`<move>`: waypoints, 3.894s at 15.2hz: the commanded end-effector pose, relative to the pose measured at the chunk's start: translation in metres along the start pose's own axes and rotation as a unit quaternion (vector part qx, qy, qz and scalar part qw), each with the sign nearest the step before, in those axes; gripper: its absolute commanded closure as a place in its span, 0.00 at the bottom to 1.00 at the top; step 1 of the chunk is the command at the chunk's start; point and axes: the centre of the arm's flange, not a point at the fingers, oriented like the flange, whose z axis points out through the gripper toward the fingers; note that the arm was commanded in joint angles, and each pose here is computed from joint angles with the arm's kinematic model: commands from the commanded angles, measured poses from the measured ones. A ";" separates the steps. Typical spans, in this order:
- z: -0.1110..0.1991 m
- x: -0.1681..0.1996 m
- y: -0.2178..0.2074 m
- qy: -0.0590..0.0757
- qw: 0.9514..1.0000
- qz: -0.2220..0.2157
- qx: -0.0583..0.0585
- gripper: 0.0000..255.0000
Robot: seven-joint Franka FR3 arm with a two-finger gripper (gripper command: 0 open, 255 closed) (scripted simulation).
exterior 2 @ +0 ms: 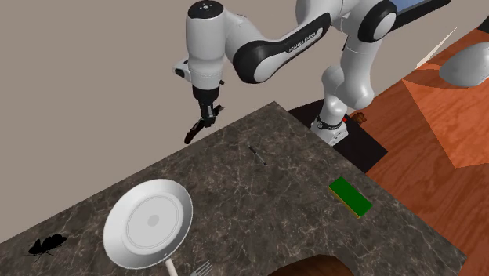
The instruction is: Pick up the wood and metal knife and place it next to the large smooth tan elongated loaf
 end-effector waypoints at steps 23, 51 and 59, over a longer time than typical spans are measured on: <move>0.005 0.049 -0.248 0.000 1.000 0.000 0.000 1.00; 0.150 0.030 -0.265 0.000 1.000 0.000 0.000 1.00; 0.176 0.026 -0.268 0.000 1.000 0.000 0.000 1.00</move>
